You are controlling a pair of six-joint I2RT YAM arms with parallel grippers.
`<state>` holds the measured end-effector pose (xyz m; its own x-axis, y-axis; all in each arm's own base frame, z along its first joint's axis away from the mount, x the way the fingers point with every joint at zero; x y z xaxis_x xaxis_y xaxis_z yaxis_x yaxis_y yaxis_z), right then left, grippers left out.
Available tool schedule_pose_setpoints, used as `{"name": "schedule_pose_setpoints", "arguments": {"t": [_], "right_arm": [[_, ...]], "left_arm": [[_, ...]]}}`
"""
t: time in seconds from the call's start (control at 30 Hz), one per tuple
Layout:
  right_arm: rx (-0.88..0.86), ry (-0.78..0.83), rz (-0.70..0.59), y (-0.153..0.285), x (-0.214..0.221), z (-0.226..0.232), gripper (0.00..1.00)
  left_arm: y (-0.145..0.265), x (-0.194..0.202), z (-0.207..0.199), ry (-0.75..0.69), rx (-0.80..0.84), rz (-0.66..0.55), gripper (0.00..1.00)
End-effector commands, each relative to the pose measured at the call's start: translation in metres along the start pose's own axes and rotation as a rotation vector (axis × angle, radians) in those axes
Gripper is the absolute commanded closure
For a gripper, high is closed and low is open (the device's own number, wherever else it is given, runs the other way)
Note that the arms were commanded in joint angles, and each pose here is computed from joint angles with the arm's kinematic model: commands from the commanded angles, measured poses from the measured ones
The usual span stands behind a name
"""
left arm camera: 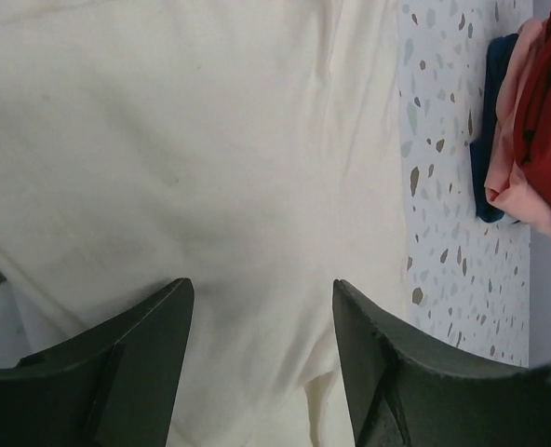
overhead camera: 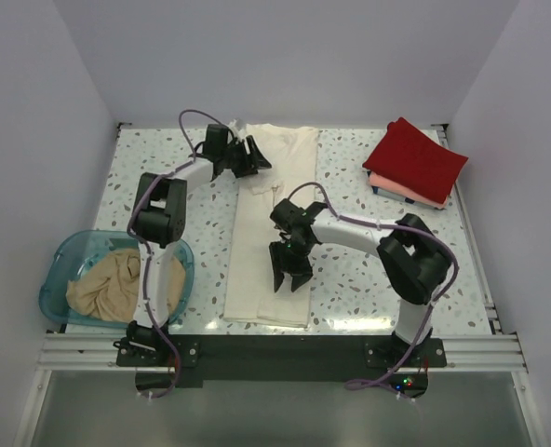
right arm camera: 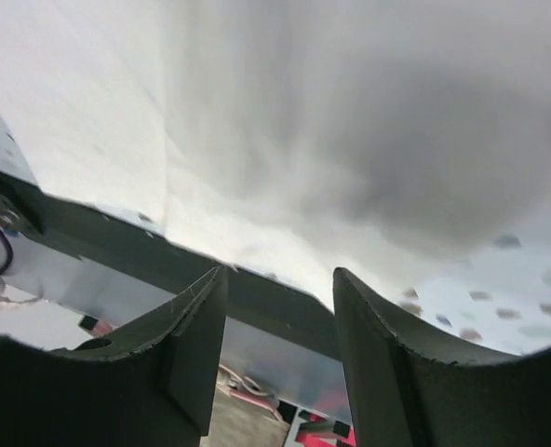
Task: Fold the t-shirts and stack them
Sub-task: Fold the tshirt
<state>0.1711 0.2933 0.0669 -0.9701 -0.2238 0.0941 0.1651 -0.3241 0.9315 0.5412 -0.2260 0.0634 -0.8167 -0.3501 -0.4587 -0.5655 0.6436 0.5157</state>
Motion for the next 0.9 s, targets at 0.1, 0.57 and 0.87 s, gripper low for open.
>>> {"name": "schedule_pose_setpoints", "arguments": {"t": [0.1,0.57,0.87], "right_arm": [[0.095,0.049,0.011,0.034,0.056,-0.04,0.46],[0.003,0.073,0.005,0.0,0.07,-0.039,0.46],[0.074,0.051,0.002,-0.017,0.063,-0.042,0.47]], "left_arm": [[0.066,-0.033,-0.089,-0.13,0.073,-0.153,0.33],[0.192,0.163,-0.042,-0.106,-0.362,0.06,0.33],[0.249,0.252,-0.006,-0.054,-0.447,0.204,0.33]]}}
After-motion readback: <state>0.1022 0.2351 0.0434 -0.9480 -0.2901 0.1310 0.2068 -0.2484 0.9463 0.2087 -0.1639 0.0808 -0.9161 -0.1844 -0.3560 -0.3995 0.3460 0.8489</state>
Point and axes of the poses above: each gripper's point midway between its finger pads, its own y axis back along the fingers, its own z axis along the line the jaws close on, x = y × z, the point moved 3 cm from there along y, back along the fingers, and after that the axes turned 4 degrees about y, right-handed, at the moved point
